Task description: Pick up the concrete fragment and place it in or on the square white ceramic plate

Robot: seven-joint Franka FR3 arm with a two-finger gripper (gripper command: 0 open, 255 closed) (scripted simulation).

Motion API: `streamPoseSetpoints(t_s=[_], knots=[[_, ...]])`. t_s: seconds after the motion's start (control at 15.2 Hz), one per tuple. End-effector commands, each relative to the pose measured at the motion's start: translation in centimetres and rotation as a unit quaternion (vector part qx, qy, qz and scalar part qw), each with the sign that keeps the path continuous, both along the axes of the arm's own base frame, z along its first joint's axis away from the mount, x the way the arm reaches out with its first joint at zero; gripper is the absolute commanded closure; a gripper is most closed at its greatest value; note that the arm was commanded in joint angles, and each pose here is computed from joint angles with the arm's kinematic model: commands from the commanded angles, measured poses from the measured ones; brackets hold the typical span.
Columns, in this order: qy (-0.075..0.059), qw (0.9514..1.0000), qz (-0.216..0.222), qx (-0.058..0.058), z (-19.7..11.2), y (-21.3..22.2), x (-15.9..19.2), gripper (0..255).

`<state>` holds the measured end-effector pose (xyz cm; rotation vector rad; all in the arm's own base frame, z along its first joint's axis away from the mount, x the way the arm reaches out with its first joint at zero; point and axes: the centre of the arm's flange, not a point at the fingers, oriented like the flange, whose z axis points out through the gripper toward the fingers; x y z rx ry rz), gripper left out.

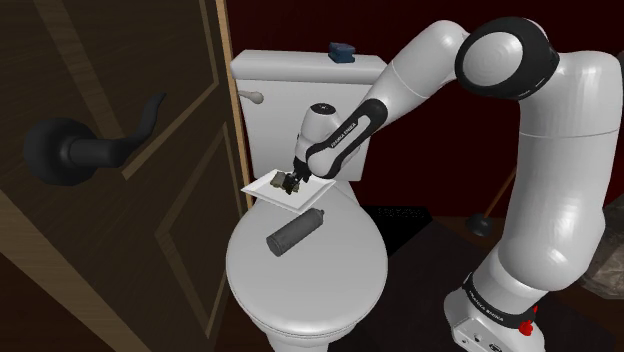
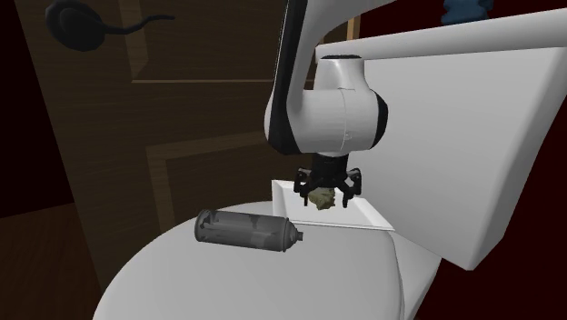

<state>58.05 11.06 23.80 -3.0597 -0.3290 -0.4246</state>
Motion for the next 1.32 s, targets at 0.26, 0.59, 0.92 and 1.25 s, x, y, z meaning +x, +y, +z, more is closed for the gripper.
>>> streamPoseSetpoints(t_s=[0.26,0.59,0.92,1.25], knots=[[0.0,1.0,0.0,0.0,0.0,0.0,0.0,255],[0.0,1.0,0.0,0.0,0.0,0.1,0.0,255],[0.0,1.0,0.0,0.0,1.6,0.0,0.0,255],[0.0,1.0,0.0,0.0,4.2,0.0,0.0,255]])
